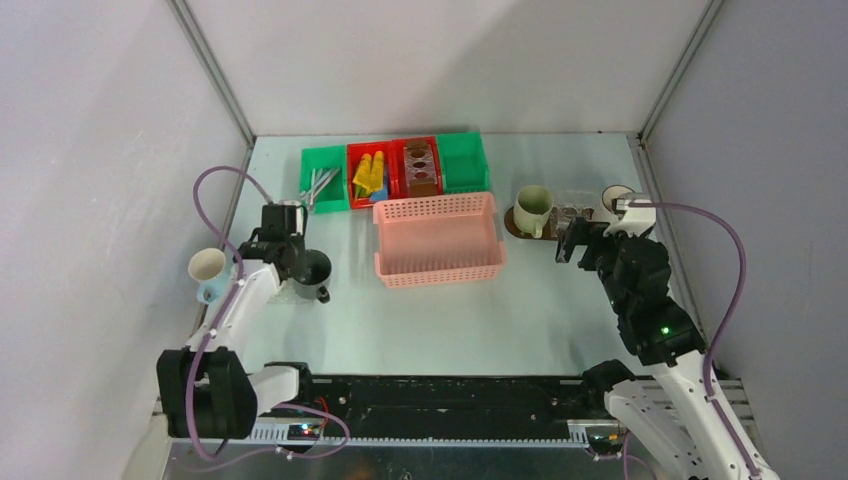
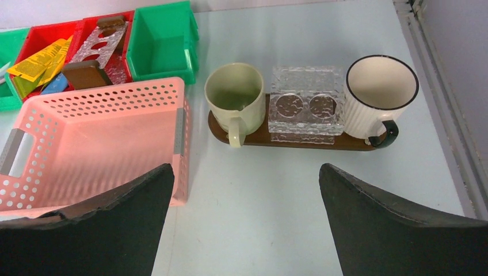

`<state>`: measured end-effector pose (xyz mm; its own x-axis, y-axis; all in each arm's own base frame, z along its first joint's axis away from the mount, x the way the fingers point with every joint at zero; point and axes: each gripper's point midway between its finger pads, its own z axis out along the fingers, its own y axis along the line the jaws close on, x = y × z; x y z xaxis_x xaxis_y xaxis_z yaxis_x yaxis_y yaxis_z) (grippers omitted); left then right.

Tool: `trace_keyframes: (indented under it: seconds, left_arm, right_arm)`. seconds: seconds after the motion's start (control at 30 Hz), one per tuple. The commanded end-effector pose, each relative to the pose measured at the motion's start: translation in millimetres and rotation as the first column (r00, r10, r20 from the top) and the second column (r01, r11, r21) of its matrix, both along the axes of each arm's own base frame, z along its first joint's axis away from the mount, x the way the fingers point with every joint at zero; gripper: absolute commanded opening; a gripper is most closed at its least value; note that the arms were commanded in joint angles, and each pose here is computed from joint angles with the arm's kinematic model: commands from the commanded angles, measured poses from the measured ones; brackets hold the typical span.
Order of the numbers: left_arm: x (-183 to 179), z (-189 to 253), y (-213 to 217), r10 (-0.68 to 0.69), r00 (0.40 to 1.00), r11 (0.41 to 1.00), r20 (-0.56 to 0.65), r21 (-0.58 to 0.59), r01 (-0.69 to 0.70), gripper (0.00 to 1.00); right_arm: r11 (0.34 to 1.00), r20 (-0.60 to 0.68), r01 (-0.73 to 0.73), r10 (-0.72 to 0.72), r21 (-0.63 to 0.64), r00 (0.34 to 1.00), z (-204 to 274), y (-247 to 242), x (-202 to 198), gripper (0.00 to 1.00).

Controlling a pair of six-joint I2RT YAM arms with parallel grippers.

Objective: Prepare toiletry sets of a toothbrush and toothpaste on the tray
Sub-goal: Place the cup on the tray.

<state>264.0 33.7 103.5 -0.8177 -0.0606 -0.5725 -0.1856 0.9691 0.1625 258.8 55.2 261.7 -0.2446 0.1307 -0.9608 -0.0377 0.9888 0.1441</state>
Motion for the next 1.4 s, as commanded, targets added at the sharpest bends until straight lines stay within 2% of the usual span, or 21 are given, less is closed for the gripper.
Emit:
trace_keyframes:
  seconds: [0.0, 0.2, 0.4, 0.6, 0.73, 1.0, 1.13, 1.37]
  left_arm:
    - [32.6, 8.8, 11.1, -0.02, 0.993, 1.0, 0.113, -0.008, 0.021, 0.0]
    - [32.6, 1.1, 23.0, 0.001, 0.995, 1.0, 0.105, -0.021, 0.002, 0.06]
    - [24.7, -4.5, 26.5, -0.008, 0.997, 1.0, 0.075, 0.005, 0.007, 0.28]
    - [18.4, 3.2, 30.4, 0.018, 0.996, 1.0, 0.084, 0.021, -0.019, 0.56]
    - [18.3, 20.2, 24.1, 0.053, 0.988, 0.998, 0.146, -0.03, -0.049, 0.67]
    - [24.0, 59.4, -16.7, 0.137, 0.949, 0.981, 0.285, -0.173, -0.09, 0.69]
    - [31.2, 60.9, -39.0, 0.176, 0.939, 0.969, 0.296, -0.219, -0.113, 0.67]
    - [46.8, 47.3, -42.2, 0.288, 0.913, 0.948, 0.29, -0.22, -0.229, 0.6]
  right_arm:
    - [1.0, 0.08, 0.013, -0.011, -0.026, 0.997, 15.7, -6.0, 1.8, 0.99]
    - [0.999, 0.082, 0.018, -0.015, -0.035, 0.997, 12.6, -7.1, 2.9, 1.0]
    - [0.999, 0.076, 0.016, -0.014, -0.037, 0.997, 10.5, -6.1, 4.9, 0.99]
    - [0.999, 0.077, 0.013, -0.01, -0.036, 0.997, 10.6, -5.0, 5.8, 0.99]
    - [0.999, 0.077, 0.011, -0.008, -0.036, 0.997, 10.4, -4.7, 5.9, 0.99]
    - [0.999, 0.084, 0.002, 0.001, -0.032, 0.996, 12.5, -2.3, 8.4, 0.99]
    - [1.0, 0.09, 0.005, -0.003, -0.03, 0.996, 14.2, -3.4, 7.8, 0.99]
    - [0.999, 0.093, 0.018, -0.014, -0.041, 0.996, 18.2, -7.5, 5.3, 0.99]
